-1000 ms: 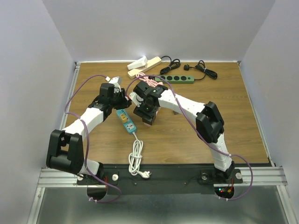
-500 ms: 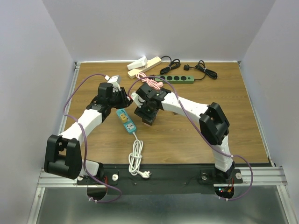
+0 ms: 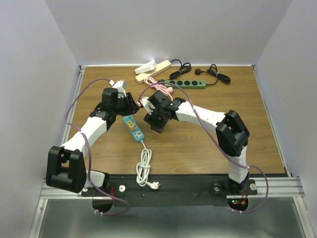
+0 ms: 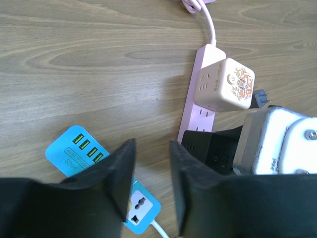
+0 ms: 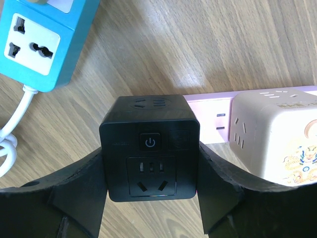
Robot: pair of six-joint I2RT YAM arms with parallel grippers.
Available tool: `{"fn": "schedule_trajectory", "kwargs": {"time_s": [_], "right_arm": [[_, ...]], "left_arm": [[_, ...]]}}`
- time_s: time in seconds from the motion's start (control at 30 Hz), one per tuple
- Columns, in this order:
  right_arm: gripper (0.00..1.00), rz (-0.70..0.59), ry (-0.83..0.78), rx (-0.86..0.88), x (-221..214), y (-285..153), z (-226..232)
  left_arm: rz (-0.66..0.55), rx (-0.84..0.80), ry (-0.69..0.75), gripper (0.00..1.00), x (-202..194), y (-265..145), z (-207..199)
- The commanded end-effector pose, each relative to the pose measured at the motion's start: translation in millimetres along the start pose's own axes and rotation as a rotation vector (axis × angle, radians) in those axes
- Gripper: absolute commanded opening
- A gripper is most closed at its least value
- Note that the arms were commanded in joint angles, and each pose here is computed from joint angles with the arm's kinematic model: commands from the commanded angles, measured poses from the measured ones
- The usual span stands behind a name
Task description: Insert the plug
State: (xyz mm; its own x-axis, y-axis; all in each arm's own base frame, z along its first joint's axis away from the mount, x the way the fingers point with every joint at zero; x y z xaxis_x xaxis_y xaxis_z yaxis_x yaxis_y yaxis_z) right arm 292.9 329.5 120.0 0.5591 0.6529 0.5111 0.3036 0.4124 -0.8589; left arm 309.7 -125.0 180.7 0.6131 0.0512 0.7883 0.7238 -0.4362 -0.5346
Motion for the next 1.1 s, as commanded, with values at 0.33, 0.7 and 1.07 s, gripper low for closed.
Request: {"fn": "schedule_trajectory", "kwargs": {"time_s": [0.33,0.7,1.07], "right_arm": [[0.00,0.143,0.212,-0.298,-34,21,-81],[0.00,0.060,0.293,-0.470,-6,12,-136],[0.52,-0.056,0.340,-0.310,24,-9,-122]], "left_arm": [[-0.077,0.059,0.040,0.82,15,-34,1],[-0.083,0.070,0.042,0.82,16,-42,0],[-0.072,0.074,0.035,0.82,11,-39,2]]}}
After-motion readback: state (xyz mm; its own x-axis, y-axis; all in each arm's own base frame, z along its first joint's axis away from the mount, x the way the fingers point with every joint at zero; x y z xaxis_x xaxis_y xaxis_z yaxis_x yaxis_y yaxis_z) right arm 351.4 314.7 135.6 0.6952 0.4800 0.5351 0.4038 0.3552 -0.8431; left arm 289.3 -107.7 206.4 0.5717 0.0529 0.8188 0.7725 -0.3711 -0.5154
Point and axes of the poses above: each gripper's point midway between its finger pads, its own y axis out along the fingers, its own z axis along the line the jaws close on, x = y × z, the point moved 6 cm from there along -y, back along the fingers, and after that the axes turned 11 degrees about y, right-handed, at the moved point
